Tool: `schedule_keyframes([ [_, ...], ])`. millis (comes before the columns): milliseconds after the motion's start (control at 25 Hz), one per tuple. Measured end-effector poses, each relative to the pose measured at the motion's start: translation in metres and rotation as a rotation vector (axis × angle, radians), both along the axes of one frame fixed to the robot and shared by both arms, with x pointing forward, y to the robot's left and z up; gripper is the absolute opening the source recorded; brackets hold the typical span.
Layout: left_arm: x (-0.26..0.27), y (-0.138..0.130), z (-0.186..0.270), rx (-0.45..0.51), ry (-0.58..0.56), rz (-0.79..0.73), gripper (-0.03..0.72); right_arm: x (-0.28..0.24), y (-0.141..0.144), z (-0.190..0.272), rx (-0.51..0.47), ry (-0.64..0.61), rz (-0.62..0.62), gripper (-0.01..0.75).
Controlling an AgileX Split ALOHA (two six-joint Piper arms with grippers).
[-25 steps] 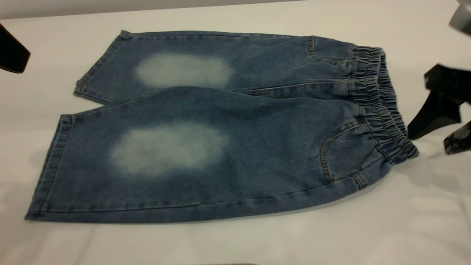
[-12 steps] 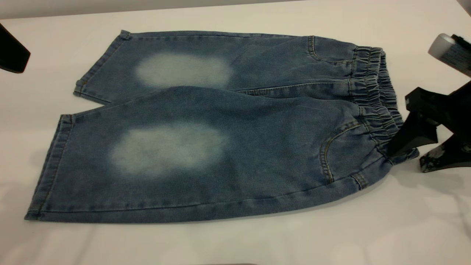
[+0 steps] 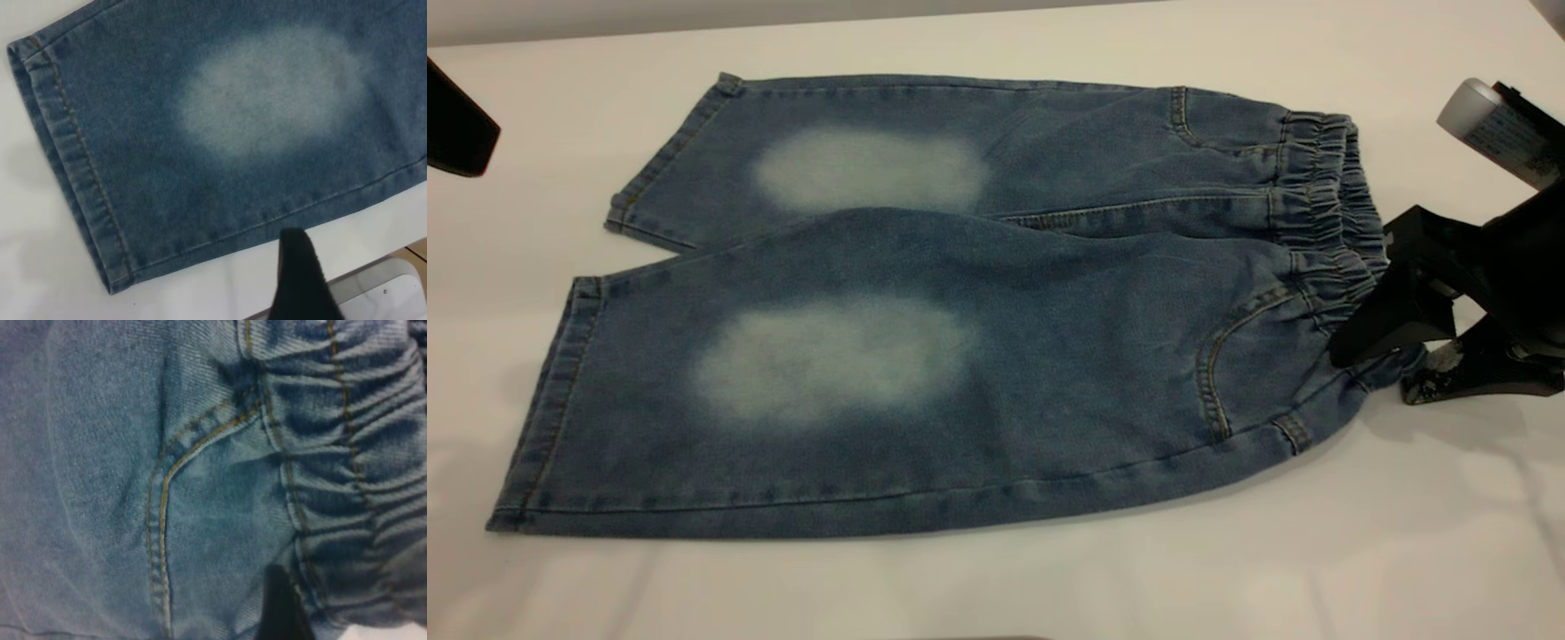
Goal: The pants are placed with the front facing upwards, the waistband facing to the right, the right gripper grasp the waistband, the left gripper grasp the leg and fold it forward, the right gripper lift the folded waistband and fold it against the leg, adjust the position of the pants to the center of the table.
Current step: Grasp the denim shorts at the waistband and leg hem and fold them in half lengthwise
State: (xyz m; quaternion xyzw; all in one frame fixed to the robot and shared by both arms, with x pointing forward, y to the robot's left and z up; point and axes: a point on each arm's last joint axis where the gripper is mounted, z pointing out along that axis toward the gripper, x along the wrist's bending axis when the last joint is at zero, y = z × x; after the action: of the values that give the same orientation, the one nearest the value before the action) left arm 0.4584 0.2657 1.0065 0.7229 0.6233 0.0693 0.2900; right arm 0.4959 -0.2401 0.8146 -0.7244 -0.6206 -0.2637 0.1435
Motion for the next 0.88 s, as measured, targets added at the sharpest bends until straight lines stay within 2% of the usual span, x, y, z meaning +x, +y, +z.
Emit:
schedule_keyframes([
  [200,0.0,0.0,0.0,0.0,0.0,0.0,0.391,0.003,0.0,-0.001,-0.007,-0.027,0.019,0.37],
  [280,0.0,0.0,0.0,0.0,0.0,0.0,0.391,0.004,0.0,-0.001,-0.01,-0.036,0.03,0.307],
  [480,0.0,0.0,0.0,0.006,-0.001,-0.003,0.391,0.004,0.003,0.0,0.019,-0.059,0.056,0.067],
  [880,-0.006,0.008,-0.01,0.132,0.022,-0.07,0.391,0.004,0.011,0.007,0.13,-0.081,0.083,0.046],
])
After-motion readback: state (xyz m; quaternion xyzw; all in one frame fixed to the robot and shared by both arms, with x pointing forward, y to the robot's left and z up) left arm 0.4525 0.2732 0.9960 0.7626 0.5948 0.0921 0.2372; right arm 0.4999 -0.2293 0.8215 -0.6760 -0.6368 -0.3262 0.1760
